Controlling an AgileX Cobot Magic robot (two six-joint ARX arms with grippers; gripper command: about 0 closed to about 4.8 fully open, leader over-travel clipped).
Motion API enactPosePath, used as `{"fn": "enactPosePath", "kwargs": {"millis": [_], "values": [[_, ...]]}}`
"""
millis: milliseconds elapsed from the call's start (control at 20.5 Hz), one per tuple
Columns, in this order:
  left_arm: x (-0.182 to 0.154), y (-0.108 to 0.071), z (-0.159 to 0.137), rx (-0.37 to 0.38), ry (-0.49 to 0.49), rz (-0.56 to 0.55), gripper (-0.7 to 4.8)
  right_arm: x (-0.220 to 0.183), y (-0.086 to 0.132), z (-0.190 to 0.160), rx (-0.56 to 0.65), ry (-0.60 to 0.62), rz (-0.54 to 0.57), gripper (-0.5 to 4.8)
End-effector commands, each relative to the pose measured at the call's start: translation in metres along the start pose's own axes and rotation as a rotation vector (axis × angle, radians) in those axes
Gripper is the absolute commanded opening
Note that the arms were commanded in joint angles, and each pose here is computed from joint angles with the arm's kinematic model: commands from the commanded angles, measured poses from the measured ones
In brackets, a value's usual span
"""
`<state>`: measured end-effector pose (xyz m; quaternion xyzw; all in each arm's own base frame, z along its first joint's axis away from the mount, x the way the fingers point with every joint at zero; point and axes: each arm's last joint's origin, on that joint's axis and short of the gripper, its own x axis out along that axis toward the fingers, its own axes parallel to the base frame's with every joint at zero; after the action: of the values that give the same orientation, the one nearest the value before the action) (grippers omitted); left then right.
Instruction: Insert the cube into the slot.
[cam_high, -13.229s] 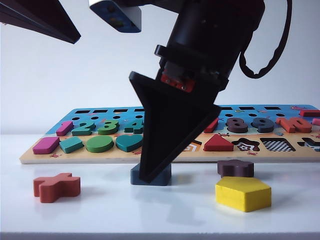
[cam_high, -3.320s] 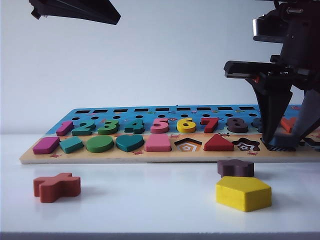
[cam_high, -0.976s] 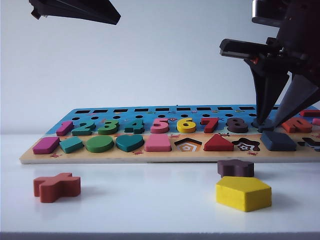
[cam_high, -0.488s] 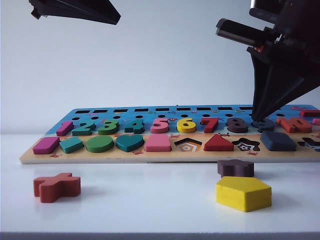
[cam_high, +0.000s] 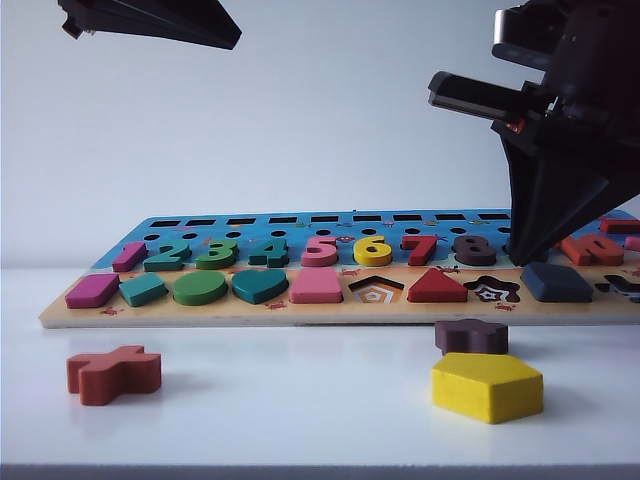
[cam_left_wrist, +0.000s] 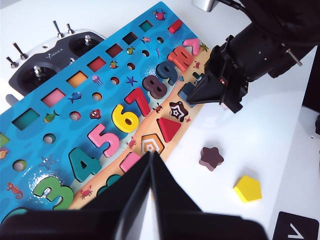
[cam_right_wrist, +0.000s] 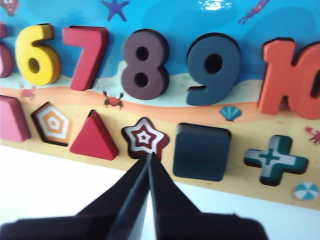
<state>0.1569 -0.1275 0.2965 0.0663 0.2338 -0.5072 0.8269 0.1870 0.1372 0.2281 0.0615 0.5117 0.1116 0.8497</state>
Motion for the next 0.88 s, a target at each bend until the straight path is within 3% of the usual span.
{"fn": "enactPosePath", "kwargs": {"millis": [49, 879], "values": [[-0.0009, -0.0006, 0.0024, 0.012, -0.016, -0.007, 0.10, -0.0008, -0.0001, 0.0014, 0.000, -0.022, -0.025, -0.08], [-0.0009, -0.0006, 0.0024, 0.012, -0.016, -0.007, 0.10, -0.0007, -0.0011, 0.0001, -0.001, -0.011, -0.038, -0.09]]}}
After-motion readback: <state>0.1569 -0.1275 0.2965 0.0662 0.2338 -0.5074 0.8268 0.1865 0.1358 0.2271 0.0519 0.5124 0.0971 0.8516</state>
